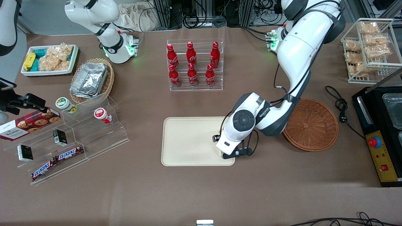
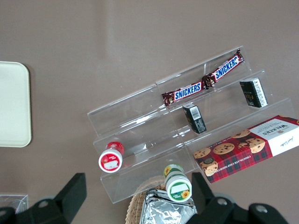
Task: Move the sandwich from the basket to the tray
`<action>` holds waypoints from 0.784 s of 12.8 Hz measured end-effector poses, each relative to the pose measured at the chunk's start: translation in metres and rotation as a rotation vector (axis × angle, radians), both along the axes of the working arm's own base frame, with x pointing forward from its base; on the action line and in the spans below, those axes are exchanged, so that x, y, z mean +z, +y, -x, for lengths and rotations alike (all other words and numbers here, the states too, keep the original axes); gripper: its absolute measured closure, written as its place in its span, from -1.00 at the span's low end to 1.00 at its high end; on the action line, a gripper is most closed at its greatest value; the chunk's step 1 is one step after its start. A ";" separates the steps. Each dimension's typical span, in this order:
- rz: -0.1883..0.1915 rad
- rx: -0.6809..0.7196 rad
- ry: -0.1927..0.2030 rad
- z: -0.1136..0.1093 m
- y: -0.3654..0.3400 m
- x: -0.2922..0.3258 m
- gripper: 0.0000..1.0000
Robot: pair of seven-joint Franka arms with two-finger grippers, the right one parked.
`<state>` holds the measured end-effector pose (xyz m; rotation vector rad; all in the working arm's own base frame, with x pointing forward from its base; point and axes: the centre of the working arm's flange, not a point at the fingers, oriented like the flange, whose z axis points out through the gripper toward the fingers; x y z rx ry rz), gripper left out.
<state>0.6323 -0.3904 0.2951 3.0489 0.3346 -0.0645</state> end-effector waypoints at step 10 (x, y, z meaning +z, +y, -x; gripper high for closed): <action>-0.127 0.129 -0.100 0.031 0.152 0.130 -0.96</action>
